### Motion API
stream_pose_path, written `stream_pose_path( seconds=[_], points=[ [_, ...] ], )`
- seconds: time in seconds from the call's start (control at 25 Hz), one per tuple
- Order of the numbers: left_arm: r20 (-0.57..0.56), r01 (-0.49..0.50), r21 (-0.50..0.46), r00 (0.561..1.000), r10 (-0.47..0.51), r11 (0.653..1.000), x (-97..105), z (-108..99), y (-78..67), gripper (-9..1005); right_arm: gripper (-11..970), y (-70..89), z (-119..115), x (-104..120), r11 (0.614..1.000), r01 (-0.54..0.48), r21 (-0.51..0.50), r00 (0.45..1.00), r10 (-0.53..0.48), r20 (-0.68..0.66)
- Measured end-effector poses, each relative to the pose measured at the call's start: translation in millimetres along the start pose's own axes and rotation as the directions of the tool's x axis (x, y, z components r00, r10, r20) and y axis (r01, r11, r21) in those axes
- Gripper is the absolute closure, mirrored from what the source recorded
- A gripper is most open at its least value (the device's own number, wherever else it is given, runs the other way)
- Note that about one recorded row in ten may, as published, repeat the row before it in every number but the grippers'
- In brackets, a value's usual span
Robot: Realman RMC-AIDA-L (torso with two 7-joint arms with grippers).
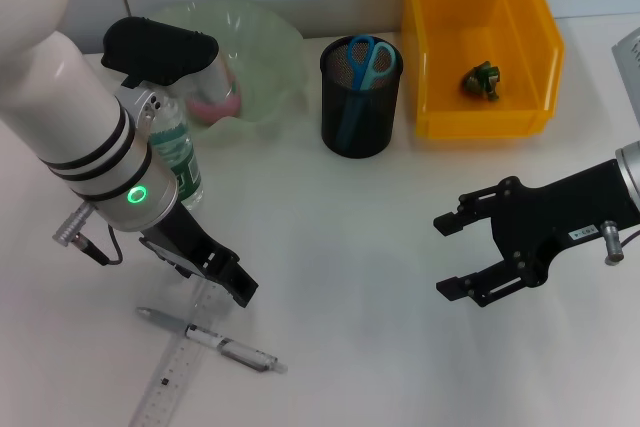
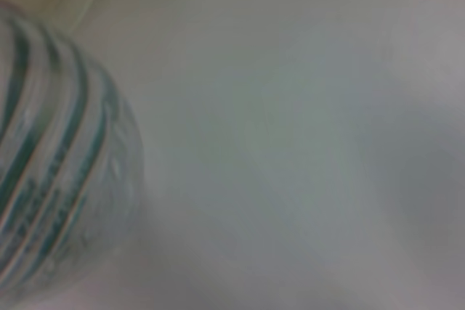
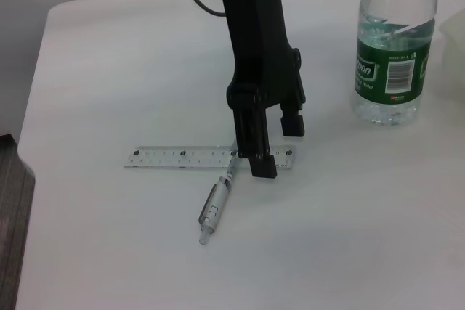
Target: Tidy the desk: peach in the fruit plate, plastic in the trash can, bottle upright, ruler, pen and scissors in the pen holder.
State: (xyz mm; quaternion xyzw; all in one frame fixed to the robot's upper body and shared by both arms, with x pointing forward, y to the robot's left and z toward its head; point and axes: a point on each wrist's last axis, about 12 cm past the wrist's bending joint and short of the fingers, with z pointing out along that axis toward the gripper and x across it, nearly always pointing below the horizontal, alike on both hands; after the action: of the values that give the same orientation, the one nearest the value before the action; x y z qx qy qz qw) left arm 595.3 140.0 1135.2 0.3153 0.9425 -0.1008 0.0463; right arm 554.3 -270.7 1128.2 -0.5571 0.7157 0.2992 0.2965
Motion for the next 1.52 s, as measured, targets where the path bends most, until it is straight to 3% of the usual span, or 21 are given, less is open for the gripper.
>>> stream_pose_path(
  seconds=[0.44,0.68,1.52],
  points=[
    [-0.005,-0.017,-0.013,1.000,0.017,1.000,0.0,3.6,-1.4,141,161,0.1,1.8,-0.2,1.000,0.004,-0.004,1.000,-0.004,-0.007],
    [-0.007,-0.023,-0.015,1.000,0.023,1.000,0.0,4.5,-2.0,254,160,0.2,2.0,0.1,1.000,0.003,-0.004,1.000,-0.003,-0.007],
    [-0.022,-0.052,-0.011,0.998,0.052,0.999,0.7,6.0,-7.6,244,160,0.3,2.9,0.0,1.000,-0.003,-0.007,1.000,0.003,-0.008]
  ],
)
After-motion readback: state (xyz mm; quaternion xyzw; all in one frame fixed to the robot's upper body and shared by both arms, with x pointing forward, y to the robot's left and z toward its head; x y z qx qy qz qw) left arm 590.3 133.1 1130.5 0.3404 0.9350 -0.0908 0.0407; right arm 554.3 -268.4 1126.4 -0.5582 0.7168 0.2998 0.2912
